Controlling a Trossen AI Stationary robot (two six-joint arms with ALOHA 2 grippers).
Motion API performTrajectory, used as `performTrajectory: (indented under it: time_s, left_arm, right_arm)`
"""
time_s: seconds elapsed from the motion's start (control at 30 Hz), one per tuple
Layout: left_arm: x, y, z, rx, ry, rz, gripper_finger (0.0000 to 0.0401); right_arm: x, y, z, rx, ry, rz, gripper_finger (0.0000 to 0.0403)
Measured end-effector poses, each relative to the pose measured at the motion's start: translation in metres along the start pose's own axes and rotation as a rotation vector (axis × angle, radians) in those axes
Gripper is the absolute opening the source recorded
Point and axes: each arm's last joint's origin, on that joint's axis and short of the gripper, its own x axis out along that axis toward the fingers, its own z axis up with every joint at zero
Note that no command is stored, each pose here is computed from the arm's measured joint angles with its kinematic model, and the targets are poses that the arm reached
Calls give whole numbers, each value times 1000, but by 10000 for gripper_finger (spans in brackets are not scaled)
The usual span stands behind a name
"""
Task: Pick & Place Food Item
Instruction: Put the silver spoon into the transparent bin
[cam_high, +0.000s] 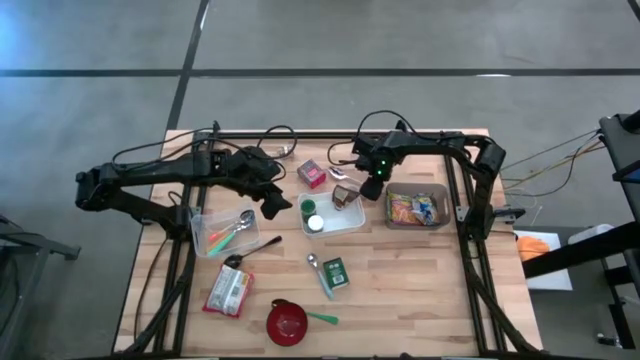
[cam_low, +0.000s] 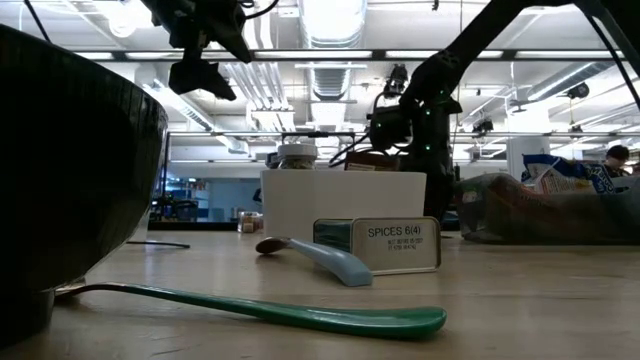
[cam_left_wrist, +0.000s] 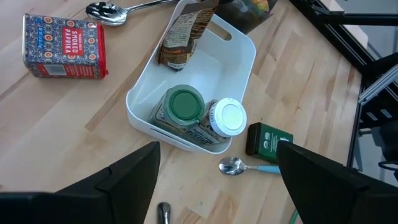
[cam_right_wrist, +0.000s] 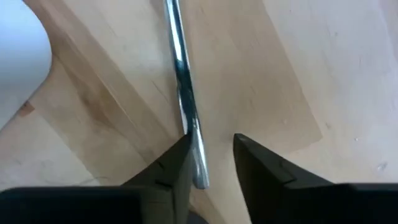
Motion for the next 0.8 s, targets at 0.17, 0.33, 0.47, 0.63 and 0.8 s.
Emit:
performTrajectory:
  time_s: [0.17, 0.33, 0.47, 0.63, 0.8]
  left_arm:
    - [0, 0, 0, -2, 5, -9, 325]
    - [0, 0, 0, -2, 8, -15, 325]
    - [0, 0, 0, -2, 9, -16, 325]
    - [0, -1, 0, -2, 12, -22, 325]
    - [0, -1, -1, -1, 14, -25, 325]
  right_arm:
    - [0, 1, 1, 6, -9, 23, 62]
    - [0, 4, 1, -17, -12, 99, 48]
    - [0, 3, 2, -34, -19, 88, 50]
    - [0, 5, 2, -46, -18, 89, 99]
    - [0, 5, 3, -24, -36, 88, 166]
